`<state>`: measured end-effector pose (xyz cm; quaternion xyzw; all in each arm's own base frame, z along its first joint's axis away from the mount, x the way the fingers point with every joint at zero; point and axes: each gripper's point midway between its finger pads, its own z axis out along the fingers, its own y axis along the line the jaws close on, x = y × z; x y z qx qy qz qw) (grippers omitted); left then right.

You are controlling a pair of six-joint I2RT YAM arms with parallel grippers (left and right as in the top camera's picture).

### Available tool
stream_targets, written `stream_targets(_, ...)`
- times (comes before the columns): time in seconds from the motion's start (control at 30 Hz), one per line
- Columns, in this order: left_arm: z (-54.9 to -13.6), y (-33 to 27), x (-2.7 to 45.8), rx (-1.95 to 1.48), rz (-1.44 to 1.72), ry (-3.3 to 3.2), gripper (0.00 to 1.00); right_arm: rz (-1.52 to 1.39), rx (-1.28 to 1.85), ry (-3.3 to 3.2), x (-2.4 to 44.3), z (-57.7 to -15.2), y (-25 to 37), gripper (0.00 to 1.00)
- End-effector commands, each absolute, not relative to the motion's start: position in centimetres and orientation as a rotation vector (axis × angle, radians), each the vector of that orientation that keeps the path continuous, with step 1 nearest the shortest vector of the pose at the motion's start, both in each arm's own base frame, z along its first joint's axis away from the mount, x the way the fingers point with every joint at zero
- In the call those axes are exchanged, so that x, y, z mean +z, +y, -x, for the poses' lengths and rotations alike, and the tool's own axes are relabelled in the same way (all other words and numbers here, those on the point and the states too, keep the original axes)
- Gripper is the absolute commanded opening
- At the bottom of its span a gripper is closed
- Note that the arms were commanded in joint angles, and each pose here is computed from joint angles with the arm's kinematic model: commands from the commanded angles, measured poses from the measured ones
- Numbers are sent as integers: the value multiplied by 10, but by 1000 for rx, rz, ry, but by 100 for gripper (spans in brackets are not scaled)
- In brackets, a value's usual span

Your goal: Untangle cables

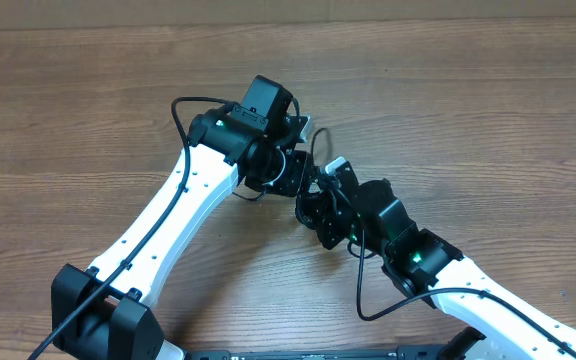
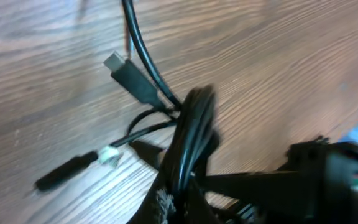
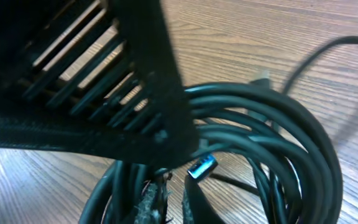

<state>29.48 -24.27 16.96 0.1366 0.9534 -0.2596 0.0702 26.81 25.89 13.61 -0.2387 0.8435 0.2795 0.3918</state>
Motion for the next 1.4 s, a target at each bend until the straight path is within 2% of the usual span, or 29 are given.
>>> stream_targets(0.0, -295, -264, 194, -972, -429, 2781, 4, 698, 838, 2172, 131, -246, 274, 13)
stream_targets(0.03, -295, -264, 194, -972, -427, 2783, 4, 684, 817, 2176, 130, -249, 272, 23)
stream_targets(0.1, -295, -261, 193, -967, -414, 2793, 4, 659, 786, 2170, 132, -255, 268, 34)
stream_targets(0.13, -296, -258, 193, -963, -392, 2802, 4, 648, 778, 2162, 136, -257, 266, 43)
stream_targets(0.27, -308, -236, 187, -896, -188, 2855, 4, 621, 791, 2084, 167, -264, 264, 92)
stream_targets(0.3, -313, -227, 184, -861, -104, 2869, 4, 616, 793, 2066, 175, -264, 263, 100)
stream_targets(0.4, -324, -210, 183, -835, 1, 2867, 4, 602, 796, 2034, 190, -261, 256, 100)
stream_targets(0.53, -333, -196, 183, -828, 24, 2850, 4, 610, 797, 2067, 186, -254, 252, 100)
stream_targets(0.63, -334, -194, 183, -827, 30, 2848, 4, 662, 871, 2078, 183, -243, 260, 90)
stream_targets(0.73, -330, -200, 185, -852, -37, 2843, 4, 697, 925, 2067, 183, -239, 268, 88)
stream_targets(0.8, -326, -206, 186, -878, -81, 2842, 4, 701, 933, 2061, 181, -241, 271, 82)
stream_targets(0.97, -320, -213, 186, -881, -112, 2854, 4, 708, 948, 2042, 181, -246, 277, 65)
stream_targets(1.1, -316, -219, 187, -902, -136, 2857, 4, 723, 977, 2012, 185, -246, 282, 60)
stream_targets(1.27, -312, -221, 186, -901, -159, 2864, 4, 719, 971, 2012, 185, -247, 282, 24)
stream_targets(1.37, -311, -221, 186, -898, -174, 2865, 4, 708, 956, 2014, 185, -249, 280, 11)
